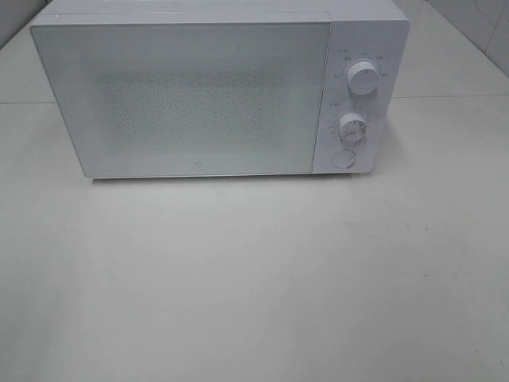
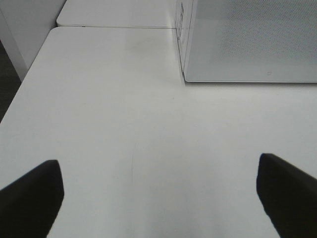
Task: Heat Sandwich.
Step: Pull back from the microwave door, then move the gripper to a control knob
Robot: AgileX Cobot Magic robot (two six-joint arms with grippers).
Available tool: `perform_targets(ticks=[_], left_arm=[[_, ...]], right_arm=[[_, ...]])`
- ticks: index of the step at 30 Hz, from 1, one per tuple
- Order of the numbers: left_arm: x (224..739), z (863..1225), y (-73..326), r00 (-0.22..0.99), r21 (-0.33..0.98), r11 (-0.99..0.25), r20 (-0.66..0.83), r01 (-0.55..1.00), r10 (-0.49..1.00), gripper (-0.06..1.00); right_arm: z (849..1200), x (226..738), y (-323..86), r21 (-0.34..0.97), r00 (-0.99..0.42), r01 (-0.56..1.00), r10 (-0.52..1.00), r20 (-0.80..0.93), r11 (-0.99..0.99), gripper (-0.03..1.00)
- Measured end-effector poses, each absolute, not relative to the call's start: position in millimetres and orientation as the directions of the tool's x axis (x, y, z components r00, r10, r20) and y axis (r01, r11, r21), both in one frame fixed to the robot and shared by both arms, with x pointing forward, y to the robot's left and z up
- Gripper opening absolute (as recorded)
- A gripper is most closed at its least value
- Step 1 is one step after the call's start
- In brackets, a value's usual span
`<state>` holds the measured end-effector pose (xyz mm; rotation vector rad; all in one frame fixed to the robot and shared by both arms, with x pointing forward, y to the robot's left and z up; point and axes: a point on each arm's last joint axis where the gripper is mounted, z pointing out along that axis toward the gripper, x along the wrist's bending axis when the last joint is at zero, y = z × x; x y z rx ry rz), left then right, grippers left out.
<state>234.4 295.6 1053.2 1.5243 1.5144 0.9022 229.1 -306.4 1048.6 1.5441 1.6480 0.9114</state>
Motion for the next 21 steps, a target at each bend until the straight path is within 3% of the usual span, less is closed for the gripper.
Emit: perform_targets(ticks=[21], left_arm=[[234.4, 1053.2, 295.6, 0.034, 0.899, 0.024, -0.044, 0.437, 0.998, 0.99]], right_arm=[[1048.6, 229.1, -306.4, 0.857, -0.053, 0.513, 0.998, -0.021, 0.046, 0.76]])
